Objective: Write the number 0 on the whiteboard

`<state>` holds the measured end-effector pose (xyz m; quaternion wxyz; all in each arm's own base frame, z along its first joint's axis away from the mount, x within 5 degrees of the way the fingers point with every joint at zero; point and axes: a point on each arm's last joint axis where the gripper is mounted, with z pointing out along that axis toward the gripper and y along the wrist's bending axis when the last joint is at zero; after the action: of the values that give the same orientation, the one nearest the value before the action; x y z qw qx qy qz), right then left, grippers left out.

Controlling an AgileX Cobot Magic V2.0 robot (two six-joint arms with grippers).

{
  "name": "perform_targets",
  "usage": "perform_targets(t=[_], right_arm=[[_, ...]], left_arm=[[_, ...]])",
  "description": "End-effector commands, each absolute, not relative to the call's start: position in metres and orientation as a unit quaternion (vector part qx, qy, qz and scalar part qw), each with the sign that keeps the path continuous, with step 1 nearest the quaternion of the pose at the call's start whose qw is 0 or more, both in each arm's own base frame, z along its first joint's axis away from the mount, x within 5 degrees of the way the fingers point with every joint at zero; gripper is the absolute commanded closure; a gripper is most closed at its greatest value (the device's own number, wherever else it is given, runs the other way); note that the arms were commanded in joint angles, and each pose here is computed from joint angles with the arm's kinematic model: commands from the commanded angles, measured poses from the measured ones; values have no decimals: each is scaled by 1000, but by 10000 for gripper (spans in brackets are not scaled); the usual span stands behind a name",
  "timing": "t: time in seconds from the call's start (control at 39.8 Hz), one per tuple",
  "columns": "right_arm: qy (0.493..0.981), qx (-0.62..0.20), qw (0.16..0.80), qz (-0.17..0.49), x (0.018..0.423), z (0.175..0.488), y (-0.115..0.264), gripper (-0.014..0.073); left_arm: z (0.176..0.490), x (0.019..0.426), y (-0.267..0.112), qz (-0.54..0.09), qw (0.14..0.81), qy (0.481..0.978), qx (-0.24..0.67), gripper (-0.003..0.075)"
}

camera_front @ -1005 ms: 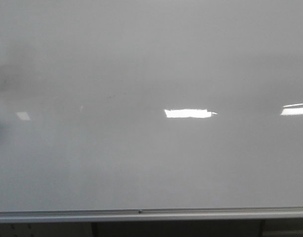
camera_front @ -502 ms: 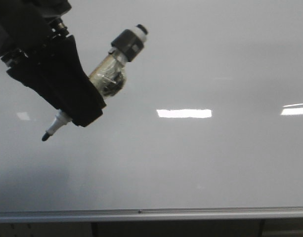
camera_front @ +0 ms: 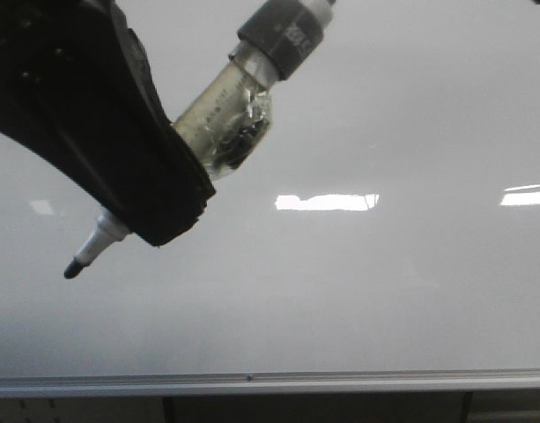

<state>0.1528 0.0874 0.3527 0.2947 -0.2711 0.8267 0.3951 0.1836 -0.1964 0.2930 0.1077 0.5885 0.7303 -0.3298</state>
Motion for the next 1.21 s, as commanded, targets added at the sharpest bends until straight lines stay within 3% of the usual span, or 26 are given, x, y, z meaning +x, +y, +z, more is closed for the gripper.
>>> perform_targets(t=[0.0,0.45,0.73,1.03,1.18], right_arm=[[780,-302,286,468,162,365,100,22],[761,-366,190,500,199,346,161,53],[760,-375,158,507,200,335,174,234],[756,-381,146,512,198,335,174,671],[756,-381,146,513,198,335,174,664]], left_arm=[[314,173,-198,-364,118,708,594,739],[314,173,-198,-364,118,708,594,739],[314,173,-198,-364,119,708,593,739],[314,176,-199,-358,136,706,596,739],[314,178,-200,-354,148,709,592,710]])
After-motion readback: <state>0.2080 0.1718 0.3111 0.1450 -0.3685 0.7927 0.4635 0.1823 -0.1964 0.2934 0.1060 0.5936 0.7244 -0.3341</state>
